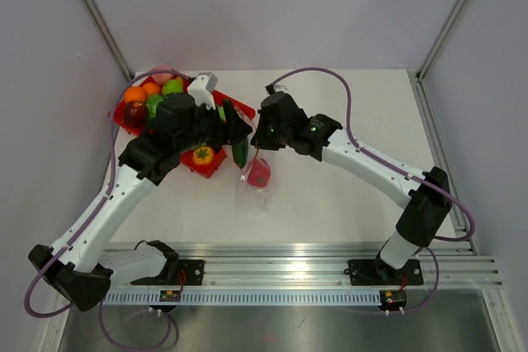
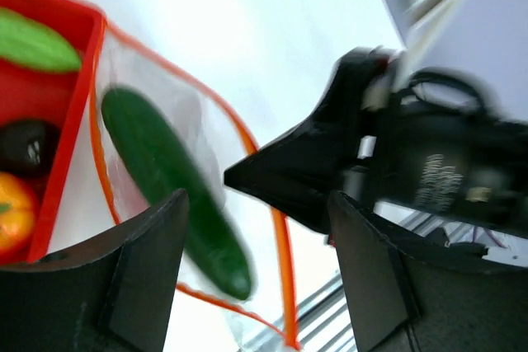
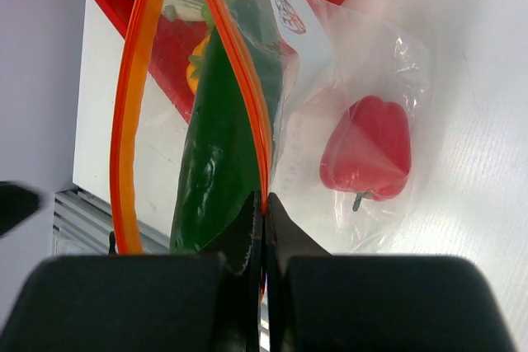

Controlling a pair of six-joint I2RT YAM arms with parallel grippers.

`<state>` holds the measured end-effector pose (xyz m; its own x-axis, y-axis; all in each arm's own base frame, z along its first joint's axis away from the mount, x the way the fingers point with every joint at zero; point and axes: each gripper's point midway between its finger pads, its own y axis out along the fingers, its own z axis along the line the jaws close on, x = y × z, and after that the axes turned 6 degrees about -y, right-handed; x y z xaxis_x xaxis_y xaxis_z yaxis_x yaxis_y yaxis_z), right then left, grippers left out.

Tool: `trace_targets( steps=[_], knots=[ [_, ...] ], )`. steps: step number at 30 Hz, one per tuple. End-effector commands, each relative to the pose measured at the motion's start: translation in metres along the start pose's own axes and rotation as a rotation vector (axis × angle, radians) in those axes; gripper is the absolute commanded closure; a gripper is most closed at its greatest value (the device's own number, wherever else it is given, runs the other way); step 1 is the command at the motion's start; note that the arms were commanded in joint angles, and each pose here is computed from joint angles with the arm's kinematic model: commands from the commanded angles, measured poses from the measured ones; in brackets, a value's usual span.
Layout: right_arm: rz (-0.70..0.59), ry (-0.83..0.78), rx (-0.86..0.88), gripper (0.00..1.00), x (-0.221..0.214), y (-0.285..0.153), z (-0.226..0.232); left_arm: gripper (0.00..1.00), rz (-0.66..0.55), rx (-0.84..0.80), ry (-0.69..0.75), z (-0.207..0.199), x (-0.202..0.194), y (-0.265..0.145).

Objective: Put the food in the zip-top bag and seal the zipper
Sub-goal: Pick up the fake vegetable from the bin, then place the fake vegetable in the zipper food storage bag.

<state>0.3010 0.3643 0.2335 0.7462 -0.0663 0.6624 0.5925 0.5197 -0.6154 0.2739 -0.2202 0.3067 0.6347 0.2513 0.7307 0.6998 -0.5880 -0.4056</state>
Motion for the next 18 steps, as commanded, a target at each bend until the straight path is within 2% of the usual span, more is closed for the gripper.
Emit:
trace_targets(
  steps=[1,6,12,18],
  knots=[
    [-0.084,0.01,0.057,1.0,0.027,-0.025,0.018,0.31,-0.089,-0.063,0.075,-0.028,0.036,-0.027],
    [-0.099,0.0,0.046,1.0,0.03,-0.03,0.015,0.32,-0.099,-0.056,0.105,-0.032,0.046,-0.035],
    [-0.103,-0.015,0.042,1.0,0.03,-0.036,0.014,0.32,-0.126,0.054,0.107,-0.012,0.053,-0.035],
    [-0.11,-0.021,0.039,1.0,0.032,-0.04,0.013,0.34,-0.048,0.222,0.048,0.025,0.037,-0.023]
  ],
)
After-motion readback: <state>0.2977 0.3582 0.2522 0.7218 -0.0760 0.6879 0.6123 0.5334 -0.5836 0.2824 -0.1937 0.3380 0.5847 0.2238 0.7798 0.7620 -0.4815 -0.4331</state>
